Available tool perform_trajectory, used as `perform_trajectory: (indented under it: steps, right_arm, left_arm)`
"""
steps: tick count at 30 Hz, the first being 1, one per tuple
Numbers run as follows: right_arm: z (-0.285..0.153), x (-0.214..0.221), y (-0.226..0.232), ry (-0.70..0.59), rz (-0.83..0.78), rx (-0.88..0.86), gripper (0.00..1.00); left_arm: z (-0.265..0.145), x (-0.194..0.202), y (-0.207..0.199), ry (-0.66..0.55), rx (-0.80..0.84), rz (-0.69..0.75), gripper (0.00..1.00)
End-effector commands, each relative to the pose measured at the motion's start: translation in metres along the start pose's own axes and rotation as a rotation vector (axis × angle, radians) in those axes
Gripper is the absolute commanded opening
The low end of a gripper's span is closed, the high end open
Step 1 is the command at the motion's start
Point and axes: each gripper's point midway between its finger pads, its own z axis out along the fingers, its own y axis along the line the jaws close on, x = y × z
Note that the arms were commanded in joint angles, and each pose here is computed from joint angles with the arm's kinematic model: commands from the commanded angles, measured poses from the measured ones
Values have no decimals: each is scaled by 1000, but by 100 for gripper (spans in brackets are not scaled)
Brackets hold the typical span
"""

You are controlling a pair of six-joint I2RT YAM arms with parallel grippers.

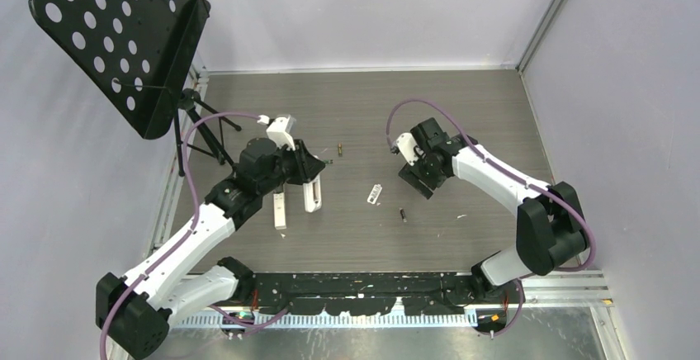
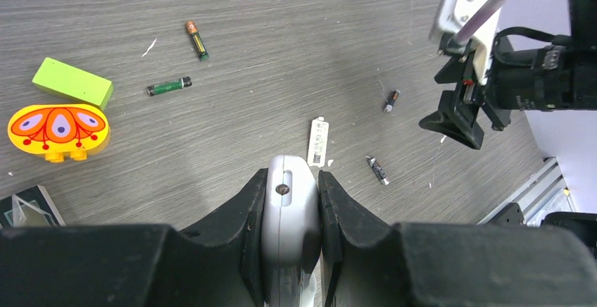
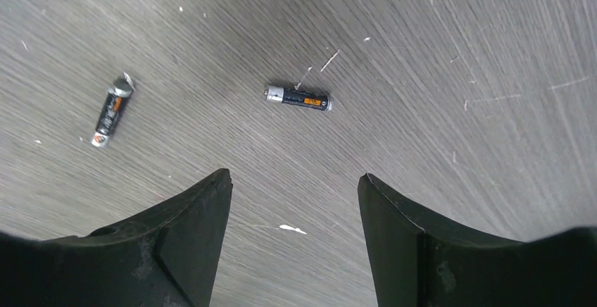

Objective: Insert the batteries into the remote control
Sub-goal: Pick up the battery from the center of the board.

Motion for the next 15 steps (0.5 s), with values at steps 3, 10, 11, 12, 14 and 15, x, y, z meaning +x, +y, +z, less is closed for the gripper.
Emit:
perform_trajectory:
  steps: [3,10,11,12,14,15]
  right_arm:
    - [15,9,-1,33,-184,-12,72]
    - [35,-2,-12,16,-217,41,71]
    - [37,-3,-12,7,-220,41,71]
    - [38,-4,-11,5,-225,37,71]
    - [40,-5,-10,1,-237,28,71]
    - [42,-6,-11,2,-244,26,71]
  left_arm:
    - [-8,-20,-9,-60,20,-11,0]
    - [-8,-13,-2,-47,-7,-24,0]
    - [-8,-13,0,-53,-16,-25,0]
    - [-9,-14,2,-63,-25,-25,0]
    - [-9,-13,7,-74,-45,-30,0]
    - [-10,-13,8,-78,-50,-33,0]
